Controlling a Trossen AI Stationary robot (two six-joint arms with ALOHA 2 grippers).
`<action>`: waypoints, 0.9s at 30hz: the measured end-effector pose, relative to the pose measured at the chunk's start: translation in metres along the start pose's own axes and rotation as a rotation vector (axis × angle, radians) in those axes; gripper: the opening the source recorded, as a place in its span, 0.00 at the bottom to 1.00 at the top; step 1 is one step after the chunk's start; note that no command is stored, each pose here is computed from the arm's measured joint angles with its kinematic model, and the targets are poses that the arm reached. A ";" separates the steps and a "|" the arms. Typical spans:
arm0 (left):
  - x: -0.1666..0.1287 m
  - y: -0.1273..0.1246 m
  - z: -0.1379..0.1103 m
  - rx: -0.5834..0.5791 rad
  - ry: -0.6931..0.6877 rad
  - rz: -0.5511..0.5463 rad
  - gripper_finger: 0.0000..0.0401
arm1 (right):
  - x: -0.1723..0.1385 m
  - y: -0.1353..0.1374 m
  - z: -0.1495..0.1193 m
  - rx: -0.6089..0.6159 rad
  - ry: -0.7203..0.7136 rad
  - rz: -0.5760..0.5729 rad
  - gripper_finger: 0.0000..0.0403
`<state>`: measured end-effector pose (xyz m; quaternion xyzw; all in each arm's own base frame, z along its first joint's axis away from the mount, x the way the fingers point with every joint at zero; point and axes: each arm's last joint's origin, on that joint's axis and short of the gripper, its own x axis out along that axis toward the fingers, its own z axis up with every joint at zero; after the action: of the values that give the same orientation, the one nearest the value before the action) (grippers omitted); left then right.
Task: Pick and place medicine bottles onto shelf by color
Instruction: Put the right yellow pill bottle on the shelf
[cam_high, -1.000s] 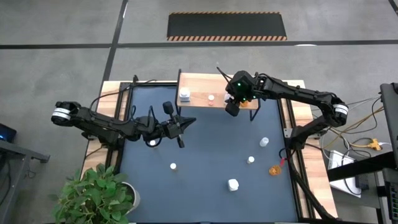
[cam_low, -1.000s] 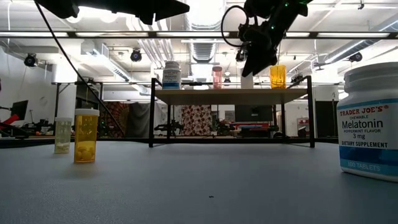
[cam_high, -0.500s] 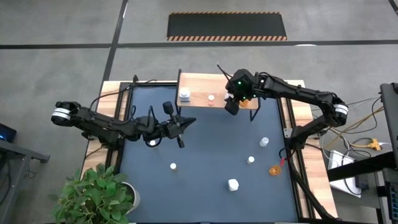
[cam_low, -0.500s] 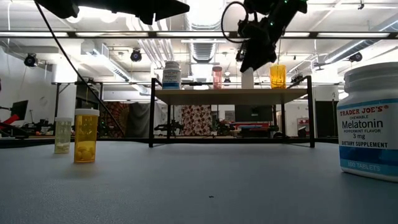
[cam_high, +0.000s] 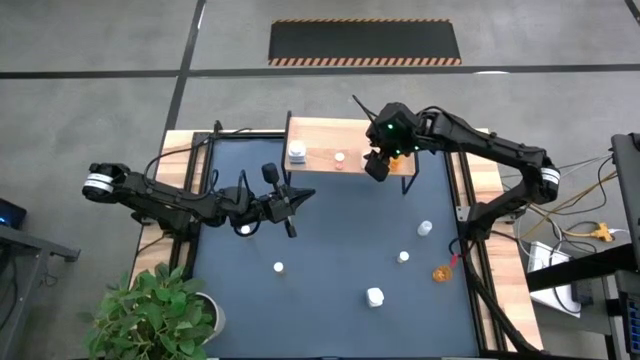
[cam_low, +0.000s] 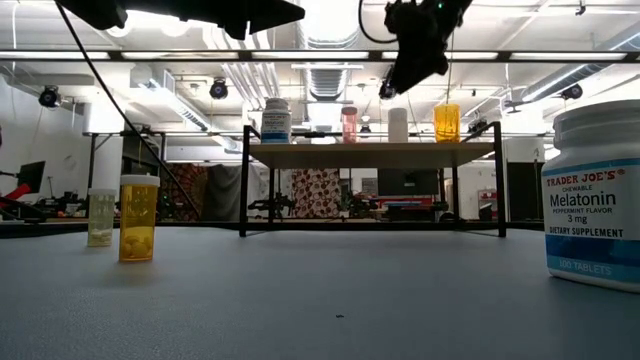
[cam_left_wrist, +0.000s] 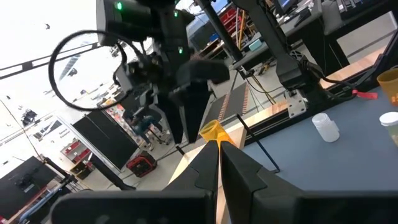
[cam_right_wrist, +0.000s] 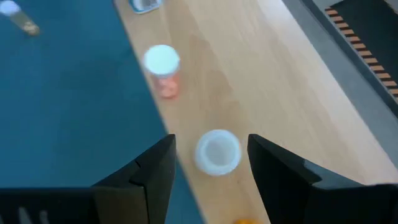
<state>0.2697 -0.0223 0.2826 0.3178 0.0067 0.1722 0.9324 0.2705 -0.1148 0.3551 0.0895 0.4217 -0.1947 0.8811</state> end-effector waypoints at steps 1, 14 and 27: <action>0.000 0.000 0.000 0.000 0.000 0.000 0.00 | -0.003 0.003 0.001 0.003 0.007 0.006 0.48; 0.000 0.000 0.000 0.006 0.000 0.000 0.00 | -0.038 0.046 -0.007 0.049 0.162 0.088 0.47; 0.000 0.000 0.000 0.005 0.000 0.000 0.00 | -0.049 0.096 -0.047 0.011 0.451 0.149 0.48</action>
<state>0.2697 -0.0223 0.2826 0.3203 0.0071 0.1722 0.9315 0.2496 0.0009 0.3627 0.1665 0.5989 -0.1068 0.7760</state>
